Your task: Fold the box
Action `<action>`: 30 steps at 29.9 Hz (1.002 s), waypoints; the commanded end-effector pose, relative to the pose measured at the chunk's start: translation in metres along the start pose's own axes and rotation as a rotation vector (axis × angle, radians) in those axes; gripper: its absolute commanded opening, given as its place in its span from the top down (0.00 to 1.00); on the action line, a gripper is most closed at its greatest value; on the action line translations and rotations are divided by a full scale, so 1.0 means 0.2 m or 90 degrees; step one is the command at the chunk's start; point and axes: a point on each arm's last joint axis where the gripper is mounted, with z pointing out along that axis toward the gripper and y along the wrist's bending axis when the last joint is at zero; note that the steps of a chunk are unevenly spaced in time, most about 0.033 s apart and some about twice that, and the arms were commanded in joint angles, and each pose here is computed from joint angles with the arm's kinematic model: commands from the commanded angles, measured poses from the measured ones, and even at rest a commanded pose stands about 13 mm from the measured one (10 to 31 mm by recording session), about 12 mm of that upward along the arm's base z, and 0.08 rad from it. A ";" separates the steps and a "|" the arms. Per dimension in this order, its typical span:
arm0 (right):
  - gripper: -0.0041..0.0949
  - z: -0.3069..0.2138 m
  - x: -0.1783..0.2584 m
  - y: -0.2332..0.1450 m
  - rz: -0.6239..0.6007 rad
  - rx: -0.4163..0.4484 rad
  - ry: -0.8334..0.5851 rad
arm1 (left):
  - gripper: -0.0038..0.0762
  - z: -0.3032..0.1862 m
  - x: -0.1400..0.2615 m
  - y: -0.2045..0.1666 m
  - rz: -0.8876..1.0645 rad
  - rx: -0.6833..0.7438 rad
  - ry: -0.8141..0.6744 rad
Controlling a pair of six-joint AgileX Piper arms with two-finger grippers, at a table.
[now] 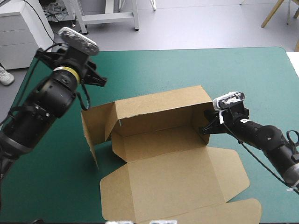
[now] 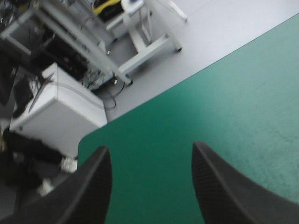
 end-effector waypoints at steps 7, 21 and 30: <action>0.97 -0.04 -0.08 -0.01 0.050 0.021 -0.050 | 0.48 0.12 0.25 0.41 -0.183 -0.052 0.112; 0.97 -0.04 -0.06 -0.03 0.064 0.052 -0.027 | 0.57 0.25 0.76 0.25 -0.274 -0.015 0.238; 0.97 -0.10 -0.18 -0.03 0.092 0.063 0.012 | 0.60 0.26 0.80 0.22 -0.281 -0.005 0.262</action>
